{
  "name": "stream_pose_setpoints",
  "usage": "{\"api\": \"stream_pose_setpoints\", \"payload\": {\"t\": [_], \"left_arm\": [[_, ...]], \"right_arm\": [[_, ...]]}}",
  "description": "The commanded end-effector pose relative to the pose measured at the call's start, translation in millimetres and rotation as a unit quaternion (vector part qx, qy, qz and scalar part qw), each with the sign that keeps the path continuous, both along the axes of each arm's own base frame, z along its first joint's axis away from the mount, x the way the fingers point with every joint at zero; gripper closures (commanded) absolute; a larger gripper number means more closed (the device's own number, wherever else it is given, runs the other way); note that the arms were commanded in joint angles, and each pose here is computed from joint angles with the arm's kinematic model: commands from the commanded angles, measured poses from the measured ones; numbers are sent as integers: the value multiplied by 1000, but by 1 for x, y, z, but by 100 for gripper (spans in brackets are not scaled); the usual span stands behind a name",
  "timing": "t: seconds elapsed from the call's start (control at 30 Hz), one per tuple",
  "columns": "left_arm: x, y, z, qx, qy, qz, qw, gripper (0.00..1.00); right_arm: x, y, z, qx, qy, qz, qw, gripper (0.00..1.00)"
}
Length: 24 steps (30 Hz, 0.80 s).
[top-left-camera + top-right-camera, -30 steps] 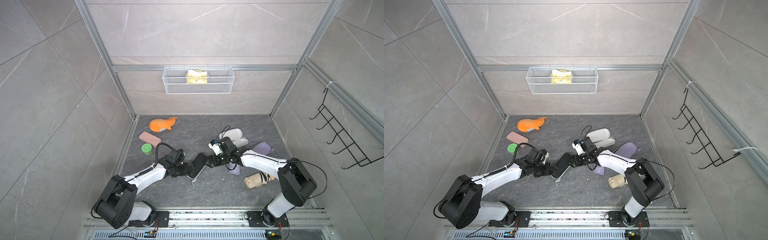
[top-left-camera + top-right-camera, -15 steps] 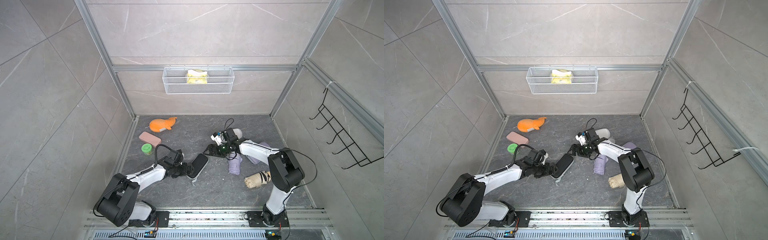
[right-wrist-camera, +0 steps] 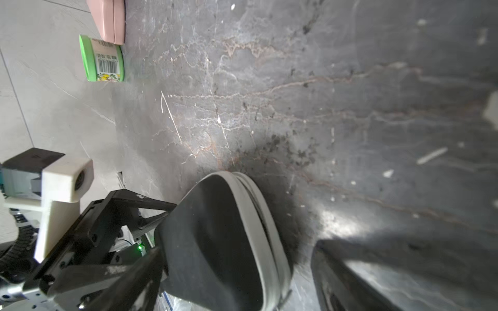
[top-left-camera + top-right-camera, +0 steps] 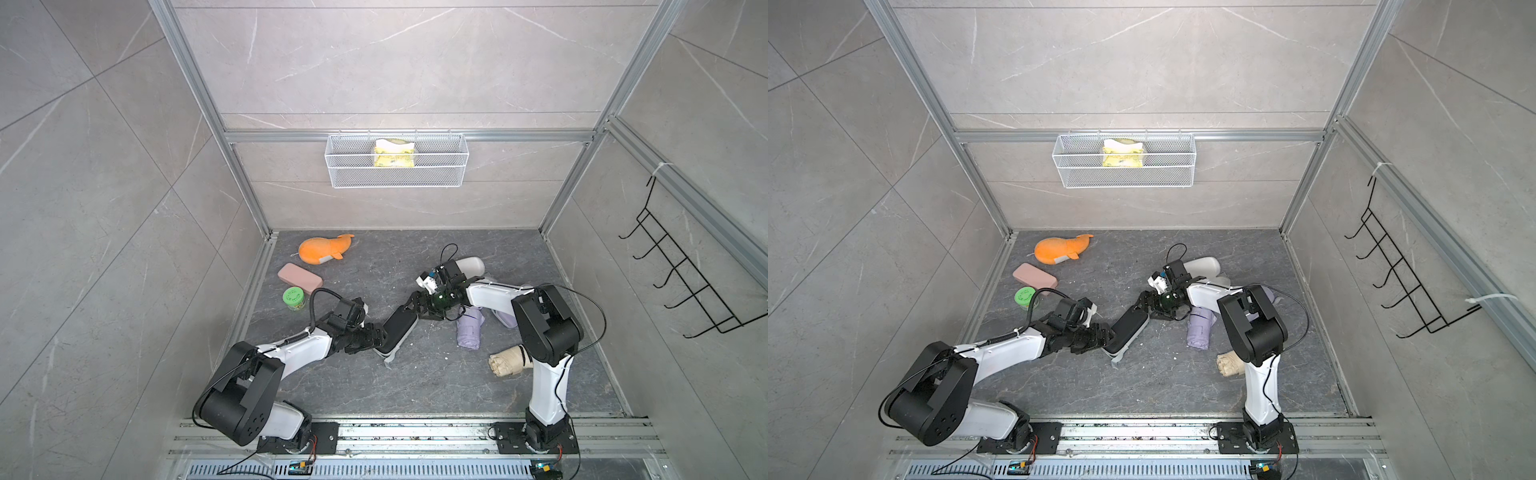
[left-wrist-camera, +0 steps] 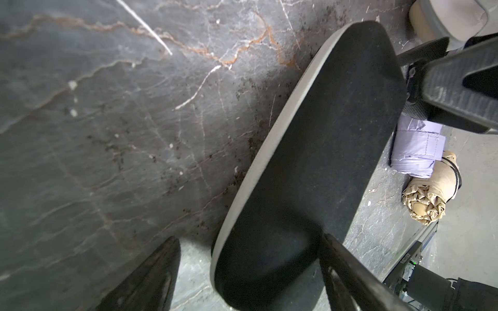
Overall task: Put umbrellas into zippered umbrella sleeves
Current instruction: Pick up the umbrella sleeve at the center of the board.
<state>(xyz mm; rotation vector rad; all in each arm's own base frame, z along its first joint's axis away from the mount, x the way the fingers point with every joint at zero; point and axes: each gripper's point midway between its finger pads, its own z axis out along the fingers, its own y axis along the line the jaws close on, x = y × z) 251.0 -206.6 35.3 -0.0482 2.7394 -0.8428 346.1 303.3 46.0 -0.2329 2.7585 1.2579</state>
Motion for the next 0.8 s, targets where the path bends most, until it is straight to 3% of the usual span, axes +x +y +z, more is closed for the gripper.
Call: {"api": "stream_pose_setpoints", "payload": {"t": [0.0, 0.17, 0.5, 0.77], "left_arm": [[-25, 20, -38, 41, 73, 23, 996, 23], [-26, 14, -44, 15, 79, 33, 996, 29], [-15, 7, -30, -9, 56, 32, 998, 30], [1, 32, 29, -92, 4, 106, 990, 4]], "right_arm": [[-18, 4, -21, 4, 43, -11, 999, 18], [-25, 10, -27, 32, 59, -57, 996, 29], [-19, 4, -33, 58, 65, -133, 987, 72], [-11, 11, -9, 124, 62, -166, 976, 87]]}}
